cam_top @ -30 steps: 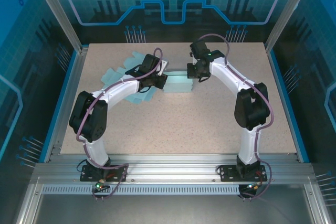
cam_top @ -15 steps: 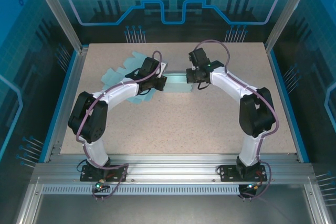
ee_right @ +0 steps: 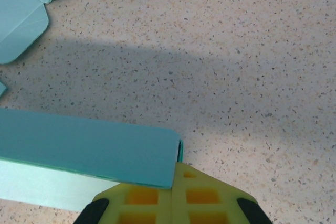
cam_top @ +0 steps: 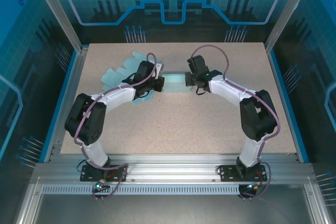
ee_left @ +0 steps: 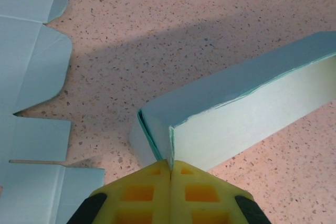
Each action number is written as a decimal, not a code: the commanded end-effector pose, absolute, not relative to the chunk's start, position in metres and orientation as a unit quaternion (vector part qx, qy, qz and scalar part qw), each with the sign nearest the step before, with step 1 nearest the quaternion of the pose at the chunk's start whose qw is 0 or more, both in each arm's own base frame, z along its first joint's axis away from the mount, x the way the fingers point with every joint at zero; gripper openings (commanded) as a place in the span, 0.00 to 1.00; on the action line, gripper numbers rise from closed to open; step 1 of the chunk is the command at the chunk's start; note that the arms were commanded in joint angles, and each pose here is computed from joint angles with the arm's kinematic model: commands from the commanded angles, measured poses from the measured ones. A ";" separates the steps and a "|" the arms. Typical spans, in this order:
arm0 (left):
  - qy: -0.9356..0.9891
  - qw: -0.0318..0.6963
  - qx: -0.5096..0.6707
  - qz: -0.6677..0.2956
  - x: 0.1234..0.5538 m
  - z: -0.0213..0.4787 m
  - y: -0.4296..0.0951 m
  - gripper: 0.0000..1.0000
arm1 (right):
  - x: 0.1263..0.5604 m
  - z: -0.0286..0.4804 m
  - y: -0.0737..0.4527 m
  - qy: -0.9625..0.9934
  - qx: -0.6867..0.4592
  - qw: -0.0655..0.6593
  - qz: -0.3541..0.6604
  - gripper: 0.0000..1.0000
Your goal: Fold the paper box
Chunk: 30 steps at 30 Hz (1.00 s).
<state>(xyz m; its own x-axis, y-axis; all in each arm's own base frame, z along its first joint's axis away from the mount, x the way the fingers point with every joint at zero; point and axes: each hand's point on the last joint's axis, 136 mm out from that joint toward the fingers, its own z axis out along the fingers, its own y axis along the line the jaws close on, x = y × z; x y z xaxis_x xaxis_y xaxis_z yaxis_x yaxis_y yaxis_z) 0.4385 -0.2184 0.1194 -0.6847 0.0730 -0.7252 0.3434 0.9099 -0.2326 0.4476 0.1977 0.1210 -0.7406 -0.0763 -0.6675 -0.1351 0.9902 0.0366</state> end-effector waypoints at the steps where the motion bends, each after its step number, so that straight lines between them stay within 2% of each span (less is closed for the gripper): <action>1: 0.898 0.355 0.113 -0.234 0.420 0.118 -0.227 0.16 | 0.396 0.042 0.202 0.969 -0.104 0.225 0.019 0.00; 3: 0.890 0.361 0.111 -0.255 0.417 0.128 -0.230 0.38 | 0.397 0.042 0.202 0.969 -0.103 0.226 0.017 0.00; 8: 0.874 0.373 0.101 -0.294 0.410 0.157 -0.235 0.70 | 0.401 0.049 0.201 0.967 -0.101 0.234 0.010 0.00; 15: 0.861 0.411 0.047 -0.296 0.412 0.199 -0.223 0.89 | 0.401 0.057 0.202 0.965 -0.104 0.242 0.009 0.00; 18: 0.866 0.425 0.003 -0.264 0.423 0.205 -0.208 0.93 | 0.401 0.056 0.203 0.964 -0.106 0.243 0.007 0.00; 22: 0.877 0.413 -0.039 -0.242 0.441 0.197 -0.197 0.93 | 0.401 0.055 0.204 0.964 -0.107 0.243 0.008 0.00; 27: 0.880 0.393 -0.068 -0.258 0.464 0.176 -0.199 0.81 | 0.400 0.054 0.206 0.964 -0.110 0.242 0.006 0.00; 30: 0.885 0.381 -0.070 -0.258 0.473 0.162 -0.203 0.78 | 0.401 0.055 0.207 0.964 -0.112 0.242 0.004 0.00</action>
